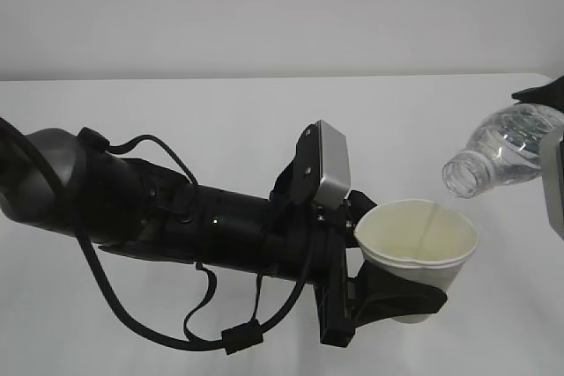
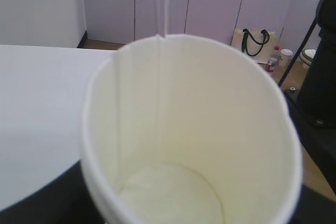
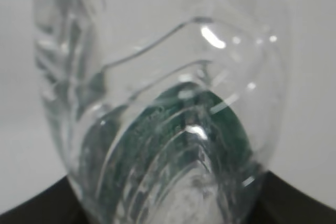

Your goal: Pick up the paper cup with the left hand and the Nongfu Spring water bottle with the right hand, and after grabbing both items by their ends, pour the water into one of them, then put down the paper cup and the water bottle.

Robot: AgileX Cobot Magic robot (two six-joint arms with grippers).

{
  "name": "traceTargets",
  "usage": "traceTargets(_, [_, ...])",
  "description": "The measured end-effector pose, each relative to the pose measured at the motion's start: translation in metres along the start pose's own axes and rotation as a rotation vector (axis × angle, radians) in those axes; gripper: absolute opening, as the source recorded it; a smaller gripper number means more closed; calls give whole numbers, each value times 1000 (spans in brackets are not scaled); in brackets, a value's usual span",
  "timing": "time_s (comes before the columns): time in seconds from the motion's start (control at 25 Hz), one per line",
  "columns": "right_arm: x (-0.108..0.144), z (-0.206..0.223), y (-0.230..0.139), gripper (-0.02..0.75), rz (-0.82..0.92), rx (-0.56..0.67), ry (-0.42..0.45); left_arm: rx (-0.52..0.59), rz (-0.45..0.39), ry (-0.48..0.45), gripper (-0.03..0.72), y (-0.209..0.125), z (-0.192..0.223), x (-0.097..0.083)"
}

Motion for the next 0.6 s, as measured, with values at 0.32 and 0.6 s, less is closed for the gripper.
traceTargets(0.32, [0, 0, 0, 414, -2, 0, 0, 0, 0, 0, 476, 0, 0, 0])
traceTargets(0.6, [0, 0, 0, 414, -3, 0, 0, -1, -1, 1, 476, 0, 0, 0])
Point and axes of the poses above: a point on each arm's last joint axis where the gripper is mounted, z pointing out along that axis toward the gripper, x along the wrist's bending axis when the last joint is at zero, y = z × x, the point moved 10 cm from there along z, pointing out along that axis toward the gripper, and after that the axes turned 11 degrees about z, right-handed, at the moved point
